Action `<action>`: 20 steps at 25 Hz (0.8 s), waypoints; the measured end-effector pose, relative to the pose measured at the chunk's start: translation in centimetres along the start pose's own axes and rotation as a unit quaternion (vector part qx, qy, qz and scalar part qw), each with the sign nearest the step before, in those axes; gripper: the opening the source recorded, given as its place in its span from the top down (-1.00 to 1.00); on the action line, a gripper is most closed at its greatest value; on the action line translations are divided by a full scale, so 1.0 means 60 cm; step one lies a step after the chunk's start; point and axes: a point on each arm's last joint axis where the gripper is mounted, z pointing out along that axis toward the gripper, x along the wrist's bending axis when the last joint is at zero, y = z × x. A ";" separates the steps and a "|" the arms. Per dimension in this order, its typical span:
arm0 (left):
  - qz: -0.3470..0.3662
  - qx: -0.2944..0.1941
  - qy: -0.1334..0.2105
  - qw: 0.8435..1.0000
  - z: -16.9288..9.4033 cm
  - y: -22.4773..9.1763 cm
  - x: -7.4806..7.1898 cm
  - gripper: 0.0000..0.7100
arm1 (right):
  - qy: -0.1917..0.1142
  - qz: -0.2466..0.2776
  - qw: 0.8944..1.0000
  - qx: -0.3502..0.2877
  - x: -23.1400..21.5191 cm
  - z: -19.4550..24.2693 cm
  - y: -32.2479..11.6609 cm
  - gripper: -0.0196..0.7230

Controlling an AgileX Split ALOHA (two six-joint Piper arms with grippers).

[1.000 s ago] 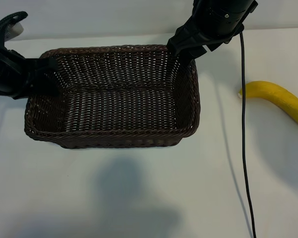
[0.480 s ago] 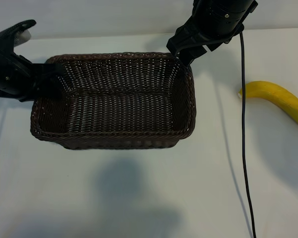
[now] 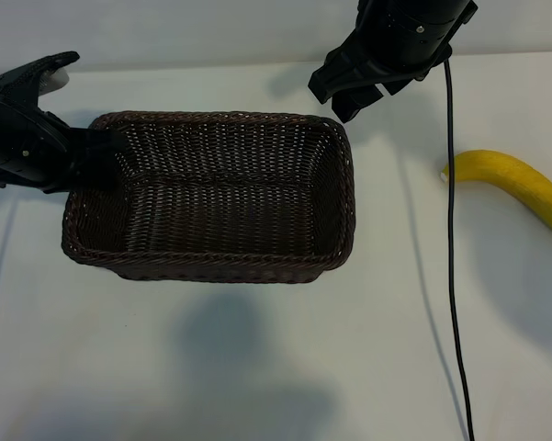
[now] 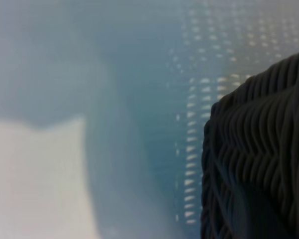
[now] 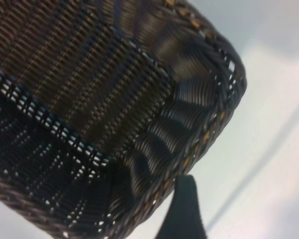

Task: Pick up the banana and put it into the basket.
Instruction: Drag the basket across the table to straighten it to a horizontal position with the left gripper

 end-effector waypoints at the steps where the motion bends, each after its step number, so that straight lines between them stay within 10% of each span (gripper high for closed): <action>1: 0.001 -0.001 0.001 1.000 0.001 0.000 0.000 0.58 | 0.000 0.000 1.000 0.000 0.000 0.000 0.000 -0.59; 20: -0.007 0.019 0.004 1.000 0.035 -0.004 0.012 0.58 | 0.000 0.000 1.000 0.000 0.000 0.000 0.000 -0.59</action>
